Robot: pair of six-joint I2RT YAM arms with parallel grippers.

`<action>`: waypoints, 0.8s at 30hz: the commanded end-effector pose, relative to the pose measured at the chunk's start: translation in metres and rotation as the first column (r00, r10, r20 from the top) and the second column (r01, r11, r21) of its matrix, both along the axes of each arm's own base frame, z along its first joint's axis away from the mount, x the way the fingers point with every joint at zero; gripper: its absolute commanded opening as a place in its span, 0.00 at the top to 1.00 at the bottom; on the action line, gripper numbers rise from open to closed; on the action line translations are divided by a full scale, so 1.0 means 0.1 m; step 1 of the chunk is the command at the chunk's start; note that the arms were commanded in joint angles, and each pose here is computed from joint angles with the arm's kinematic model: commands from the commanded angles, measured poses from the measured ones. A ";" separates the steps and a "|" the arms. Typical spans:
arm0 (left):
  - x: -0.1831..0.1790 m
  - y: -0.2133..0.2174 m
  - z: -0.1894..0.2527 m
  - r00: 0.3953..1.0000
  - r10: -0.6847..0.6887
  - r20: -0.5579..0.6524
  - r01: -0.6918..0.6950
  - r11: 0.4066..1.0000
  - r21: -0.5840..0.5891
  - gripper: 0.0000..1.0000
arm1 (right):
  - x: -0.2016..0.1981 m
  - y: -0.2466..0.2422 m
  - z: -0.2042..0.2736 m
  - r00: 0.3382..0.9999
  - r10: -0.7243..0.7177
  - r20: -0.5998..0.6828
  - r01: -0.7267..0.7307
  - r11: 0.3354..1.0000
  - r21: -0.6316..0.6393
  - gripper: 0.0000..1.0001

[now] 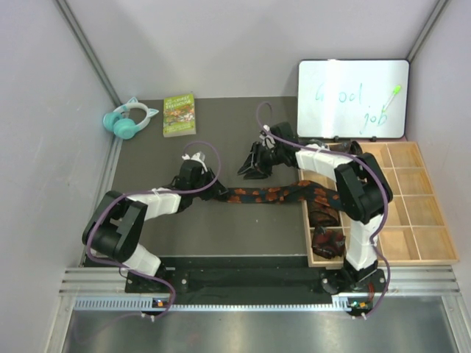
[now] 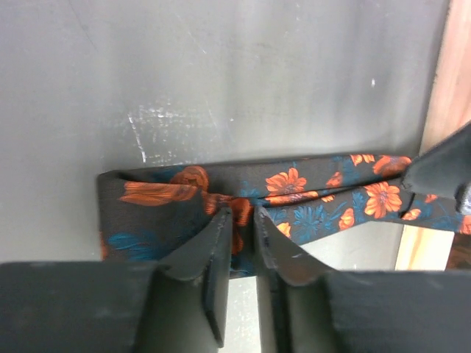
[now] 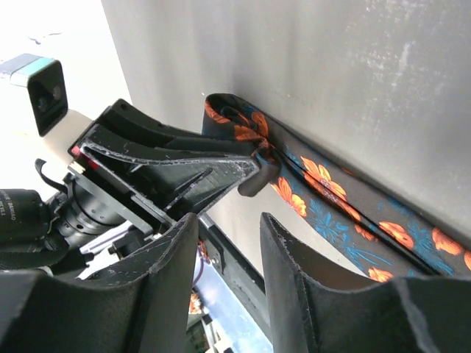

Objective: Roll the ties
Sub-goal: Roll the tie at the center of the board.

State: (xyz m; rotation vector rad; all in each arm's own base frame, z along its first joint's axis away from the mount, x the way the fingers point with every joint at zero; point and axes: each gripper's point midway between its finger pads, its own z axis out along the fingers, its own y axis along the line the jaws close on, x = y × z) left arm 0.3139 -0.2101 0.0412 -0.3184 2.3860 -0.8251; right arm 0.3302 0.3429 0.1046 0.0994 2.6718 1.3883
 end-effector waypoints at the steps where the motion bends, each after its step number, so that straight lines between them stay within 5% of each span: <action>1: 0.04 -0.02 0.12 0.999 0.006 0.036 -0.003 0.997 -0.081 0.82 | 0.07 0.17 0.18 0.998 0.020 0.058 -0.022 0.999 0.029 0.60; 6: 0.05 0.02 0.11 0.999 0.014 0.036 -0.011 0.995 -0.095 0.94 | -0.02 0.29 0.19 0.997 0.046 0.065 -0.048 0.999 0.026 0.62; 8: 0.05 0.01 0.12 0.999 0.013 0.037 -0.009 0.994 -0.106 0.90 | -0.05 0.34 0.17 0.997 0.053 0.060 -0.055 0.998 0.023 0.62; 10: 0.06 0.00 0.15 0.999 0.008 0.045 -0.002 0.992 -0.125 0.69 | -0.12 0.40 0.17 0.996 0.069 0.056 -0.070 0.997 0.023 0.63; 12: 0.07 0.01 0.15 0.999 0.013 0.050 -0.007 0.991 -0.131 0.64 | -0.16 0.40 0.15 0.996 0.069 0.054 -0.071 0.997 0.022 0.63; 24: 0.07 0.04 0.05 0.999 0.045 0.010 -0.041 0.964 -0.262 0.60 | -0.46 0.60 0.04 0.994 0.100 0.051 -0.102 0.994 0.041 0.72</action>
